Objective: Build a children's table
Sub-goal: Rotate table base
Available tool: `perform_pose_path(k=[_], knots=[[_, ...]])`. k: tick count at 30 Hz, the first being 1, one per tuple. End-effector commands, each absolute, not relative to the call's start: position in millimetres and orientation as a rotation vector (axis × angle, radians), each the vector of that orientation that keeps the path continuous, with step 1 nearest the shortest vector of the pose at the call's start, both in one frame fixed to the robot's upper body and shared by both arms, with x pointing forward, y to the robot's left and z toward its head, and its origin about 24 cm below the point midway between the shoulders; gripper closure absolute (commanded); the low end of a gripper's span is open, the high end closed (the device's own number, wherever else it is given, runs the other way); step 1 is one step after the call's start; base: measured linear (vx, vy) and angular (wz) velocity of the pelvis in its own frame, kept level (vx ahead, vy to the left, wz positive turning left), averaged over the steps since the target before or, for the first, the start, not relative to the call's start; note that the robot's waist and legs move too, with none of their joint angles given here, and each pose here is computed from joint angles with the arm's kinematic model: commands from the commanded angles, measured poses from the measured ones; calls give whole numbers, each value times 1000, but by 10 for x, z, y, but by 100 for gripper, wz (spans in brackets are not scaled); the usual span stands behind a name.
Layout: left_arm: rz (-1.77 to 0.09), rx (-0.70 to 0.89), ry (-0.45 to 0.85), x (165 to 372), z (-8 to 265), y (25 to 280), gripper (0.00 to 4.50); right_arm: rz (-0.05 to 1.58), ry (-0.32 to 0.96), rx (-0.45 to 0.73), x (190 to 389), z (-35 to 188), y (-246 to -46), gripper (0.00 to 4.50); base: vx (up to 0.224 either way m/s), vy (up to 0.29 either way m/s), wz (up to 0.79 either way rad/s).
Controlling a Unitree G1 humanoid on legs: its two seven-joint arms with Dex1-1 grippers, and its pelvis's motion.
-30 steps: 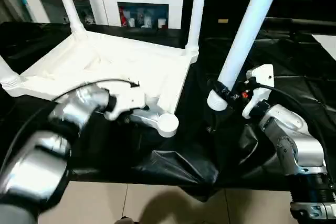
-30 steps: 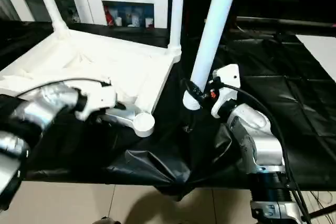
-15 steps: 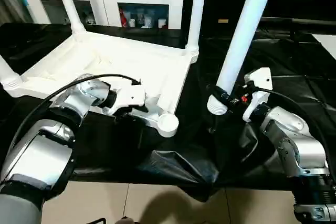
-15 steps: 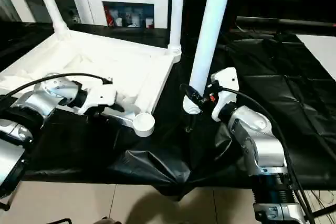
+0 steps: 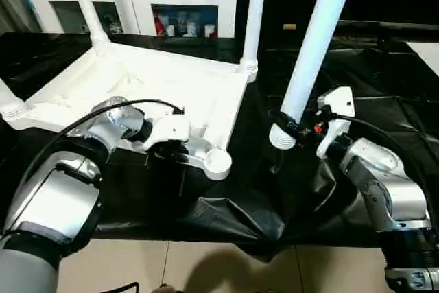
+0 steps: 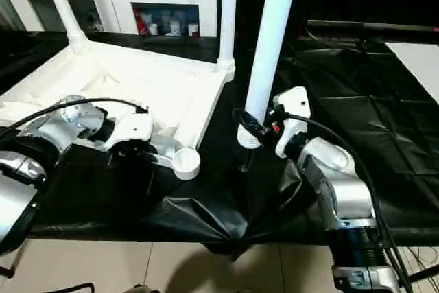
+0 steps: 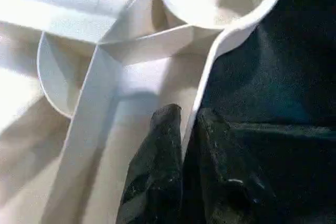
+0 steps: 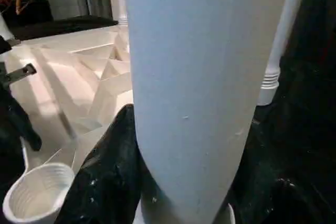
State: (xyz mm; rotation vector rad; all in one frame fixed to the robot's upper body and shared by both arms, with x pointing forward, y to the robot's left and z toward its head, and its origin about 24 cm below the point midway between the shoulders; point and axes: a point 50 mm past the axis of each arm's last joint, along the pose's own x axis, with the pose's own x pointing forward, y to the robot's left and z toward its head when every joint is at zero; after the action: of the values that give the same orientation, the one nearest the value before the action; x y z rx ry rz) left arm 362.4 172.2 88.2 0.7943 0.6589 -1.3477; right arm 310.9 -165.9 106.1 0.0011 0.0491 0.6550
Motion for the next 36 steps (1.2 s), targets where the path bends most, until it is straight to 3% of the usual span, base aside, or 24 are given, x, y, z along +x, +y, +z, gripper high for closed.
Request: perform_pose_path(k=[1,9,13,17,20,24,25,26,27,36], knots=[[-1337,713,693,3600,809,1711,421,654,27,20,3119,1132,-1622,264,0,0,0],[-1090,475,730,3597,548,1587,444,647,38,49,3244,1110,-1462,264,0,0,0],[-982,499,674,3611,499,1528,446,646,39,60,3313,1131,-1392,264,0,0,0],[-1000,511,620,3582,482,1454,449,660,40,61,3345,1144,-1359,264,0,0,0],[-1147,644,543,3435,455,1385,449,704,57,46,3404,1150,-1309,264,0,0,0],[-1196,636,527,3371,457,1360,449,709,58,44,3429,1162,-1308,264,0,0,0],[-1198,633,526,3366,458,1356,421,709,57,43,3433,1166,-1310,264,0,0,0],[-1209,608,519,3344,468,1327,421,710,51,40,3457,1195,-1323,264,0,0,0],[-1206,590,514,3343,477,1309,394,710,45,40,3471,1215,-1334,264,0,0,0],[-1112,599,455,3463,620,1369,378,717,22,41,3504,1280,-1347,264,0,0,0]])
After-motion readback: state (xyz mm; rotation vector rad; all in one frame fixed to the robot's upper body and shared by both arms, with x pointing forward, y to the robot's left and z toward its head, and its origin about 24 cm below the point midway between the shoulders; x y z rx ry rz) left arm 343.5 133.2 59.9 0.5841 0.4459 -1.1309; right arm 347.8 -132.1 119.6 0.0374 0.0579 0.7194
